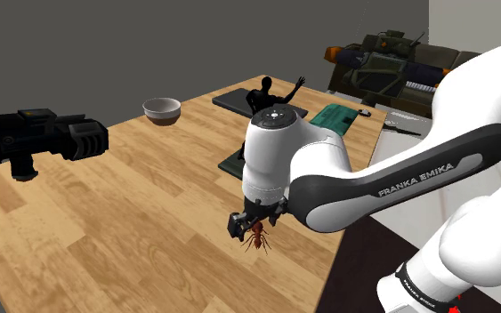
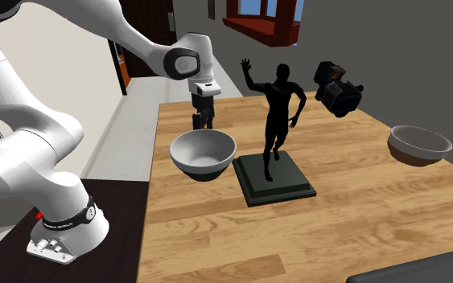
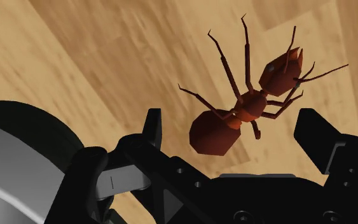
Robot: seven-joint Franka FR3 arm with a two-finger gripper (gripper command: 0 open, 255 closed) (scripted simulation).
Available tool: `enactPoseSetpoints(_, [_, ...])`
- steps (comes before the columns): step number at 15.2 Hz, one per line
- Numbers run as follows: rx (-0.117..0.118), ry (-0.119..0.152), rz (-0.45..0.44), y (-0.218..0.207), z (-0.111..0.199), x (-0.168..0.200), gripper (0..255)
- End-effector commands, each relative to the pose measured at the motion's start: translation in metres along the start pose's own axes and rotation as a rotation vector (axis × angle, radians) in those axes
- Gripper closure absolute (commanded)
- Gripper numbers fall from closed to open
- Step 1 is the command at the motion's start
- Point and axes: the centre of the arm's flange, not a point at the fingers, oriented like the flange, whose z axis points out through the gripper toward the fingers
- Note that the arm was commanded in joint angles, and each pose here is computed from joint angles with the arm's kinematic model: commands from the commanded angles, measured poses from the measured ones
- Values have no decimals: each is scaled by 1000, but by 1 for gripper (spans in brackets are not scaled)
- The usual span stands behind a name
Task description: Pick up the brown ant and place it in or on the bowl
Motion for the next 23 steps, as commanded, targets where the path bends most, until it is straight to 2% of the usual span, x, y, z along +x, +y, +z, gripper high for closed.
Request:
enactPoseSetpoints(1, [0,0,0,0,1,0,0])
enactPoseSetpoints(5, [0,0,0,0,1,0,0])
enactPoseSetpoints(6, [0,0,0,0,1,0,255])
enactPoseSetpoints(15, [0,0,0,0,1,0,255])
enactPoseSetpoints(23, [0,0,0,4,-41,2,255])
